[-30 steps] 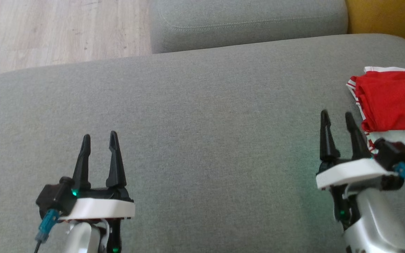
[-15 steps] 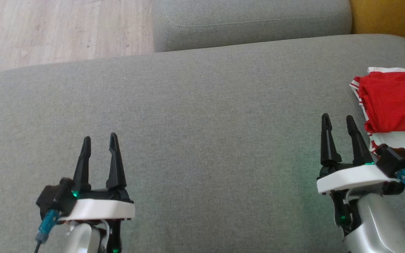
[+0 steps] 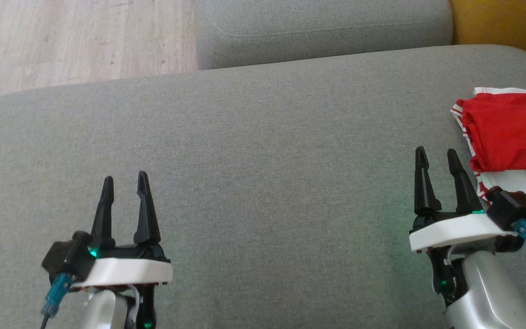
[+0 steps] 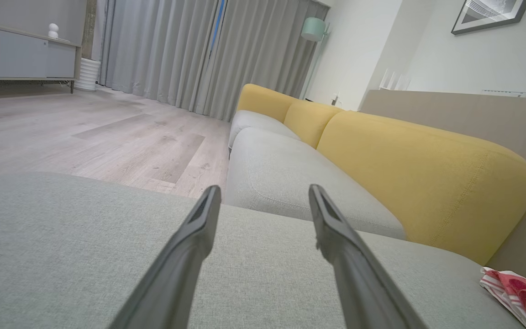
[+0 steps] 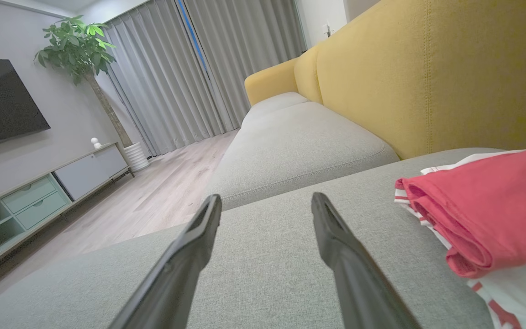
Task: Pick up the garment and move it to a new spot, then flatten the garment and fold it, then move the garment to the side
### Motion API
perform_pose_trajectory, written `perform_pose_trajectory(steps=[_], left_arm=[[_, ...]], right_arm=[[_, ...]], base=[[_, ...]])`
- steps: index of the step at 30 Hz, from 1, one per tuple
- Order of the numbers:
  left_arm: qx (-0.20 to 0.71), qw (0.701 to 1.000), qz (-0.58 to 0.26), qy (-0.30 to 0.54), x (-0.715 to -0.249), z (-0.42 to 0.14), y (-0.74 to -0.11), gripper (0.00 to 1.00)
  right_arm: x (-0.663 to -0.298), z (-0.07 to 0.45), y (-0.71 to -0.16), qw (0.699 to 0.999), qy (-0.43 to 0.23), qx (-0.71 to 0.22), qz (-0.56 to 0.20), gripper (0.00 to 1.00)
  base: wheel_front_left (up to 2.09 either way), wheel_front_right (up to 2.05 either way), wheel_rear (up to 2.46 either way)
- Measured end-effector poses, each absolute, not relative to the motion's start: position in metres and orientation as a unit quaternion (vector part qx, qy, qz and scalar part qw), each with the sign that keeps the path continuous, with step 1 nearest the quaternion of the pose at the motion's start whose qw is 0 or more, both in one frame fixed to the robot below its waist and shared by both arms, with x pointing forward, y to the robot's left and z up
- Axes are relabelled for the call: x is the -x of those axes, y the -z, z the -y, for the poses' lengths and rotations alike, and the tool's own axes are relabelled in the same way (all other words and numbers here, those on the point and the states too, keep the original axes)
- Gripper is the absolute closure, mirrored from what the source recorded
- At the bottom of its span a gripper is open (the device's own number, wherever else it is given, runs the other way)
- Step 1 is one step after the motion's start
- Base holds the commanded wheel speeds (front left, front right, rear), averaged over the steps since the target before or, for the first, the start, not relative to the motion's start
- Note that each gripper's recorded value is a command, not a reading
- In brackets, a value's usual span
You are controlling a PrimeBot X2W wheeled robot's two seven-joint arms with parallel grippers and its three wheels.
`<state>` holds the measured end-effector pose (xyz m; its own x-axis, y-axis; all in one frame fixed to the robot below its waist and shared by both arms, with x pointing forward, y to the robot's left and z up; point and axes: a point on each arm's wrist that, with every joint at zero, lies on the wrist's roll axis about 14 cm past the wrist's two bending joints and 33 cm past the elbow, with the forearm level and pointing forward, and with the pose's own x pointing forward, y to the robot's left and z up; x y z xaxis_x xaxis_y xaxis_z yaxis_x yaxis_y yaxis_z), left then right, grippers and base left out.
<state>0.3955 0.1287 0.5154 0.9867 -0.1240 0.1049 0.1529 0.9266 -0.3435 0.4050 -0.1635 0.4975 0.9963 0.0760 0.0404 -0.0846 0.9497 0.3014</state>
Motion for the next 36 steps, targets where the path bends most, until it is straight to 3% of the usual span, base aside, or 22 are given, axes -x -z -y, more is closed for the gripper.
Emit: perform_pose_trajectory(steps=[7, 8, 15, 36], left_arm=[[0.186, 0.98, 0.039, 0.064, -0.394, -0.132, -0.514, 0.0], [0.186, 0.98, 0.031, 0.064, -0.393, -0.131, -0.509, 1.0], [0.198, 0.978, -0.038, 0.047, -0.372, -0.134, -0.465, 1.0], [0.287, 0.956, -0.058, 0.017, -0.373, -0.146, -0.461, 1.0]], right_arm=[[-0.405, 0.163, -0.497, 0.987, -0.042, -0.153, 0.014, 0.0], [-0.404, 0.163, -0.494, 0.987, -0.041, -0.153, 0.009, 1.0], [-0.38, 0.165, -0.449, 0.983, -0.021, -0.172, -0.06, 1.0], [-0.384, 0.176, -0.456, 0.962, 0.008, -0.267, -0.057, 1.0]], base=[[0.0, 0.0, 0.0], [0.0, 0.0, 0.0], [0.0, 0.0, 0.0], [0.0, 0.0, 0.0]])
